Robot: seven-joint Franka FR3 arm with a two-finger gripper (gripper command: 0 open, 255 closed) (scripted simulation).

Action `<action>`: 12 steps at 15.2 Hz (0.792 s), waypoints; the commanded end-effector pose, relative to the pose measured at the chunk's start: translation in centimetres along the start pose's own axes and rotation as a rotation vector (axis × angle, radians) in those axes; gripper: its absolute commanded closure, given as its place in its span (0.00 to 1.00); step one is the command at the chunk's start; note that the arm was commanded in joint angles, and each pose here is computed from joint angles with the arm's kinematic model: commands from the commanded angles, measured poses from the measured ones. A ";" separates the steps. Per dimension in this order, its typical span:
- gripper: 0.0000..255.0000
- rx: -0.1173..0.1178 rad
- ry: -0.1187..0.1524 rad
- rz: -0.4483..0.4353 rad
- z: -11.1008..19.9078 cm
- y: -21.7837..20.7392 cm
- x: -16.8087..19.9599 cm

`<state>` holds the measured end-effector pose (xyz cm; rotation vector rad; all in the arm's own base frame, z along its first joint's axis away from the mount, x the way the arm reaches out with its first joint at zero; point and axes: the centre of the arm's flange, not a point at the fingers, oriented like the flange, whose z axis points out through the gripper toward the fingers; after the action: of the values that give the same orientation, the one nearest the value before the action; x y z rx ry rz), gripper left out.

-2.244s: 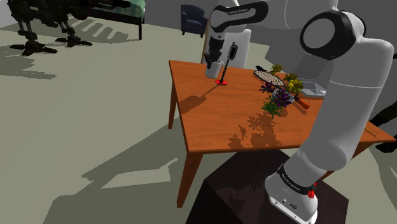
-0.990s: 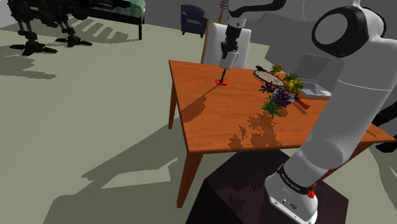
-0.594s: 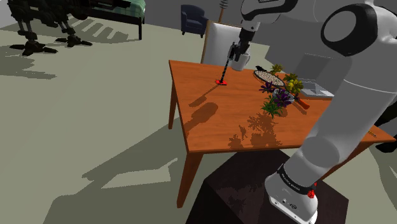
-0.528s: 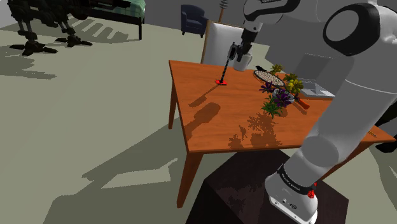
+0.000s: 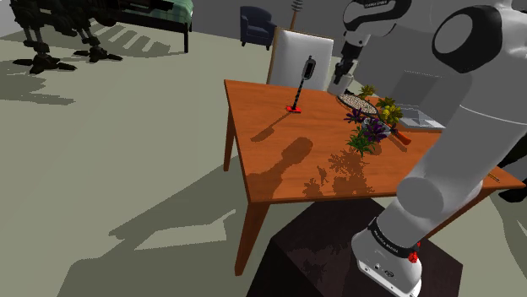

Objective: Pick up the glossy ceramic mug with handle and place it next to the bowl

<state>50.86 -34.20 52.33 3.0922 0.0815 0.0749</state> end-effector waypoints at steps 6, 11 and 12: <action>1.00 0.000 0.000 -0.002 0.1 7.9 -5.1; 1.00 0.000 0.000 -0.002 0.1 13.3 -8.8; 1.00 0.000 0.000 -0.002 0.2 14.4 -9.5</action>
<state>42.77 -48.00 52.40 3.0922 0.0809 0.0749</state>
